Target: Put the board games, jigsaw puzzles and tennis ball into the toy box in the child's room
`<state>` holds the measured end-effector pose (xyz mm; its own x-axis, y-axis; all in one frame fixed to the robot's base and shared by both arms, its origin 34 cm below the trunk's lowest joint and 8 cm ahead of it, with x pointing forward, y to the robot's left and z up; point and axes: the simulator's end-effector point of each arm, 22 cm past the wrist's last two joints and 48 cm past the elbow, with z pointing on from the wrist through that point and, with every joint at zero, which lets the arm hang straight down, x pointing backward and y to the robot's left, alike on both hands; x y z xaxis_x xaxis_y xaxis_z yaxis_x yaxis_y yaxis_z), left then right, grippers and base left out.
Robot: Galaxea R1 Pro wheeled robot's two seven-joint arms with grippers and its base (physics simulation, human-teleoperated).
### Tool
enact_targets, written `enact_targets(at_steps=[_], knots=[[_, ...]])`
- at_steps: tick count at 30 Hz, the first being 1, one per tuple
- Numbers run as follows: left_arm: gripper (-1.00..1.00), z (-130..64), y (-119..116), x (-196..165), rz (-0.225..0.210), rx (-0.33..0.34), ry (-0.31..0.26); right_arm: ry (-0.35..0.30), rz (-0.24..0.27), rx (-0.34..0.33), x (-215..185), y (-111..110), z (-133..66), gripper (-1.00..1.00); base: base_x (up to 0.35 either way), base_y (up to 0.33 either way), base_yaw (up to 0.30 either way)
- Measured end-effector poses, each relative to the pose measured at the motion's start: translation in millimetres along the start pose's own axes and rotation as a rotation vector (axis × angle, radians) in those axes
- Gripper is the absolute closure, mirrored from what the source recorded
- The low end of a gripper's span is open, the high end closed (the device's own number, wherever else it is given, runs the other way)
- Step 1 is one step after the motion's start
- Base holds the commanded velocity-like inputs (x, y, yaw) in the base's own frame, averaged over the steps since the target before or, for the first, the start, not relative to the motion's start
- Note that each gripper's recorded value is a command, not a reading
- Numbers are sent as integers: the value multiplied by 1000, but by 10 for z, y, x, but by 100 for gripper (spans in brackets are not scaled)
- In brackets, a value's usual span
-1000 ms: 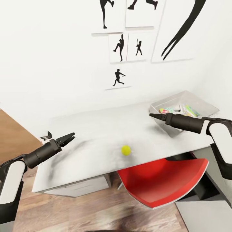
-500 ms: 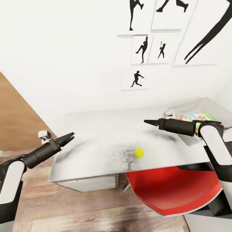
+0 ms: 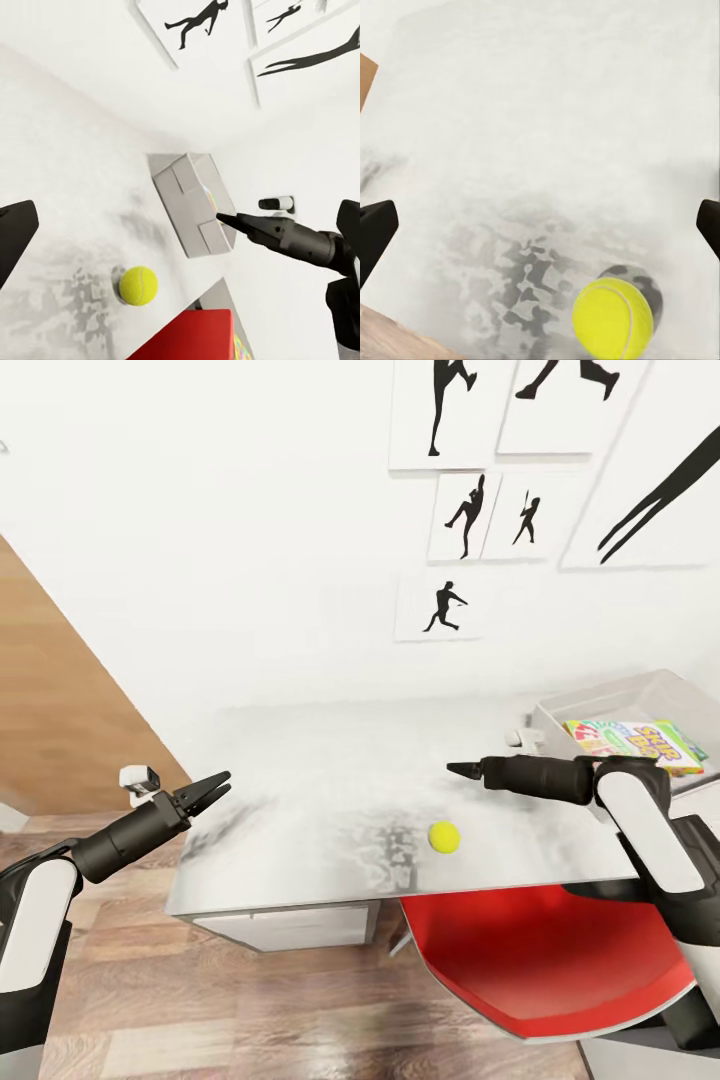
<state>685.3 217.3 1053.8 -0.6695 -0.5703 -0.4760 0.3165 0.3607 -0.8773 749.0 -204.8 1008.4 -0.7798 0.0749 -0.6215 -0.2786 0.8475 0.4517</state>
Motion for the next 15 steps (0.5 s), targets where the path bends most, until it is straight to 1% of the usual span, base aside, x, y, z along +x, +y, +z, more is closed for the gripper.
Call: enact_targets(at_steps=[3,4,6,8,9,12,13,15], knots=[[-100,0,2,0,0,0,0,24,1,53,144,-118,37,-100,0,0,15],[-100,0,1,0,0,0,0,25,1,54,146,-118,37,-100,0,0,11],[-100,1,2,0,0,0,0,42,-4,79,233,-156,68,-100,0,0,8],[-100,1,5,1,-1,-1,1,69,-21,114,348,-187,118,-100,0,0,6],[-100,1,4,1,-1,-1,0,70,-21,115,349,-188,118,-100,0,0,5],[-100,3,8,4,-1,-2,1,114,-60,194,530,-268,192,-100,0,0,3],[-100,3,7,4,-1,-2,1,114,-61,195,532,-270,192,-100,0,0,2],[-100,4,8,5,-2,-2,2,133,-81,252,613,-330,223,-100,0,0,2]])
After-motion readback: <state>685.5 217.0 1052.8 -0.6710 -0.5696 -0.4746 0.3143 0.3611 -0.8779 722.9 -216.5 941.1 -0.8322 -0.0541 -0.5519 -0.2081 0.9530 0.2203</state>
